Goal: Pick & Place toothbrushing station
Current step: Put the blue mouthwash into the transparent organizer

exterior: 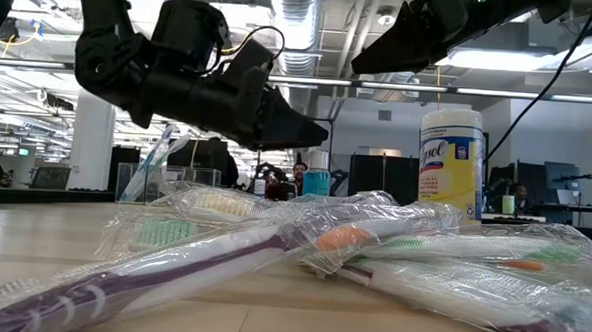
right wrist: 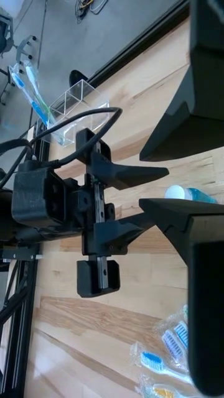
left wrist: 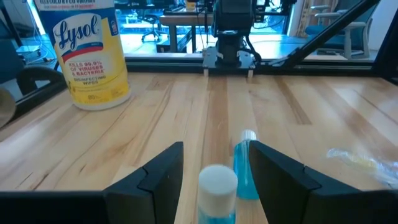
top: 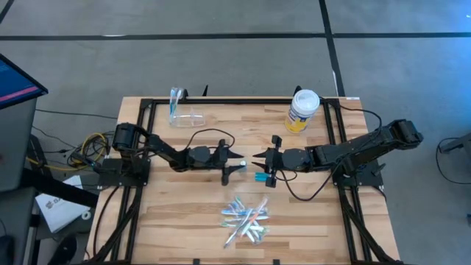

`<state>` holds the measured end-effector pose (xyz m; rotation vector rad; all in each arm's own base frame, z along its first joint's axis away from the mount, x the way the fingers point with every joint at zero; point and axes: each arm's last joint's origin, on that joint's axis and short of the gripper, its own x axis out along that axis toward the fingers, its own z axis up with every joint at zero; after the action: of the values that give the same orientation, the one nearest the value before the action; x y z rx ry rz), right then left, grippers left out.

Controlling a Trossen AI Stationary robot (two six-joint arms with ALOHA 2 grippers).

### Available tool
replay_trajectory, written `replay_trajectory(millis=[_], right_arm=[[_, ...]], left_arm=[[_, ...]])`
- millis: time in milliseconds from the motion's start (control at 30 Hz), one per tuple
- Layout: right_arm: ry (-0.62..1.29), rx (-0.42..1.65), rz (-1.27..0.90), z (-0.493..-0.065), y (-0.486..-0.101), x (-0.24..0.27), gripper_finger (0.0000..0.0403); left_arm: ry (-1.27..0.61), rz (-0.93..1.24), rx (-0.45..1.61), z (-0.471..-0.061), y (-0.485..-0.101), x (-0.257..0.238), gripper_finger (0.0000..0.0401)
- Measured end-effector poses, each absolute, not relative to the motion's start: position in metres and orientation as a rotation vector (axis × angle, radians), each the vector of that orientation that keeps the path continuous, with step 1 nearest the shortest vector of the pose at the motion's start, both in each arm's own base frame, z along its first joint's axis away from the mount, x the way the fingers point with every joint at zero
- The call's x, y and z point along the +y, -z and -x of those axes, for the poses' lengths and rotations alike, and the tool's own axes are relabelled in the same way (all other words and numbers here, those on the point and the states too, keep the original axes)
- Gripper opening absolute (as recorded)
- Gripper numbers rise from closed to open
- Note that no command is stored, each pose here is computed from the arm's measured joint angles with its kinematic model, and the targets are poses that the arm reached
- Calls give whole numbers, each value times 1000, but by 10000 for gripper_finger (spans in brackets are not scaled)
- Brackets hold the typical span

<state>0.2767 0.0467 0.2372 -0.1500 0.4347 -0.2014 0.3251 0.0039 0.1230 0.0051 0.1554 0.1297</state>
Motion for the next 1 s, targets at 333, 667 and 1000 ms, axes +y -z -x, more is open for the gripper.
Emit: replay_trajectory(millis=[333, 667, 1000], right_arm=[[200, 435, 155, -277, -237, 47, 97], [200, 430, 156, -277, -238, 47, 97], [198, 437, 166, -277, -237, 47, 97]], left_arm=[[-130, -5, 151, -329, -123, 4, 177], [-119, 8, 219, -341, -97, 2, 177], [-120, 12, 181, -343, -107, 2, 177]])
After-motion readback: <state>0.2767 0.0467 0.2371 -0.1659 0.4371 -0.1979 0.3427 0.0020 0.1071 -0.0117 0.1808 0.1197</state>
